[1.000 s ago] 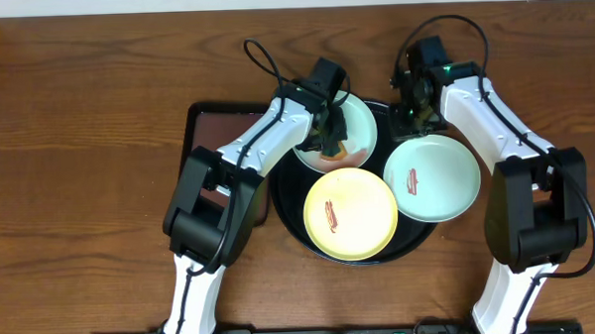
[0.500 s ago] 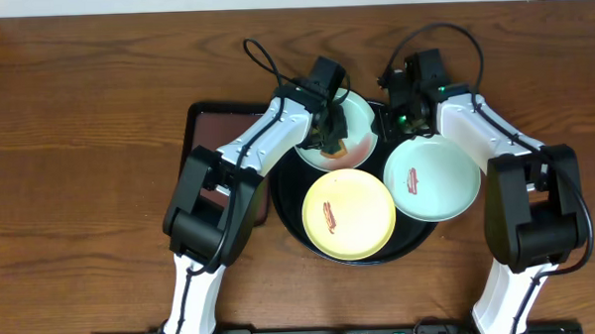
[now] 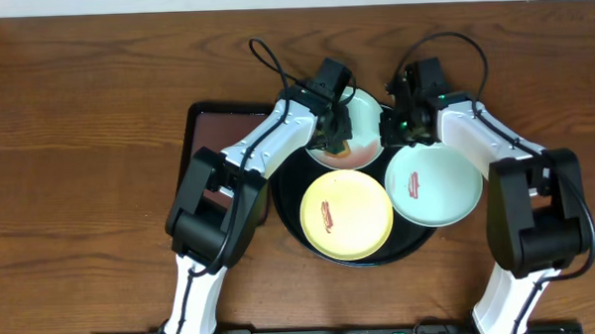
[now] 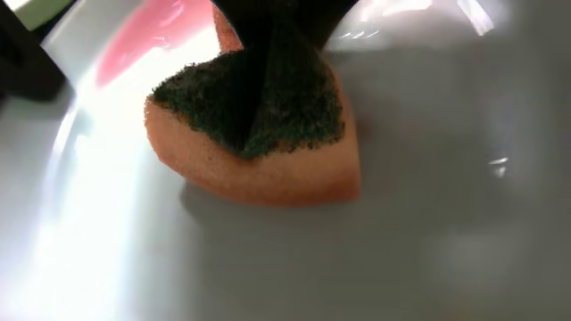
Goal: Clean dirty plates on tray and stack at the side
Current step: 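Scrub the held plate's surface with the sponge in the left gripper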
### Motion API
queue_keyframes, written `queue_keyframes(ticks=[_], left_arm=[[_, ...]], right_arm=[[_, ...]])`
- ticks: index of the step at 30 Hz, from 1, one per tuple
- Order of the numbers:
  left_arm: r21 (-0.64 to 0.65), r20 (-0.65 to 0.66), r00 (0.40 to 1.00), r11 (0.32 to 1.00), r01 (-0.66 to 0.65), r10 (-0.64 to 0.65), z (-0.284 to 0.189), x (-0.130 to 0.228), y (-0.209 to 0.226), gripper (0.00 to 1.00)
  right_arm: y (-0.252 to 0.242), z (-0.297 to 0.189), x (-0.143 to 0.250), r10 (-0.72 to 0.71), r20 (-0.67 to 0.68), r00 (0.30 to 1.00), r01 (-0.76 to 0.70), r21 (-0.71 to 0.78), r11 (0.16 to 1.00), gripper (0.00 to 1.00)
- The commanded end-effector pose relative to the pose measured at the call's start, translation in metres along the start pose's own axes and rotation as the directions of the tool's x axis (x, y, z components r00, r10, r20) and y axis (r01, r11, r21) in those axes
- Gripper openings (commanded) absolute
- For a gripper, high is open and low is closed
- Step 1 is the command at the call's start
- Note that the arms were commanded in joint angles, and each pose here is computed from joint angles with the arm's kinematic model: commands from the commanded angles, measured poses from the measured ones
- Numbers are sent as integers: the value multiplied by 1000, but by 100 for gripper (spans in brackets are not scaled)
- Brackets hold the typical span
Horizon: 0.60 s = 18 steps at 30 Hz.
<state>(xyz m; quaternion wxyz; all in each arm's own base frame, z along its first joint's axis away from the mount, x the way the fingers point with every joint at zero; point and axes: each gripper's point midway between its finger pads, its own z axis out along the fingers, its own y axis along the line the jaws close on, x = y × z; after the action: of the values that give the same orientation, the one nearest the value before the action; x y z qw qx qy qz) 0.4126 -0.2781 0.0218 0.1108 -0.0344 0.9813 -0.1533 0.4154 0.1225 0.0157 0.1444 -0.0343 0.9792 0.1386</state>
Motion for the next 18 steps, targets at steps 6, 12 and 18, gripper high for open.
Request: queue_keyframes(ticks=[6,12,18], left_arm=[[-44,39,997,996,73,-72,-3,-31,45,7],[9,79,995,998,64,-65,-4,-43,35,7],[66,117,993,998,15,-23,-2,-44,5,8]], right_arm=[[-14,-32,2,-120,-16,993,121,129,984,1],[-14,-31,7,-136,-39,990,140,127,982,1],[-12,-31,1,-152,-12,988,153,126,980,4]])
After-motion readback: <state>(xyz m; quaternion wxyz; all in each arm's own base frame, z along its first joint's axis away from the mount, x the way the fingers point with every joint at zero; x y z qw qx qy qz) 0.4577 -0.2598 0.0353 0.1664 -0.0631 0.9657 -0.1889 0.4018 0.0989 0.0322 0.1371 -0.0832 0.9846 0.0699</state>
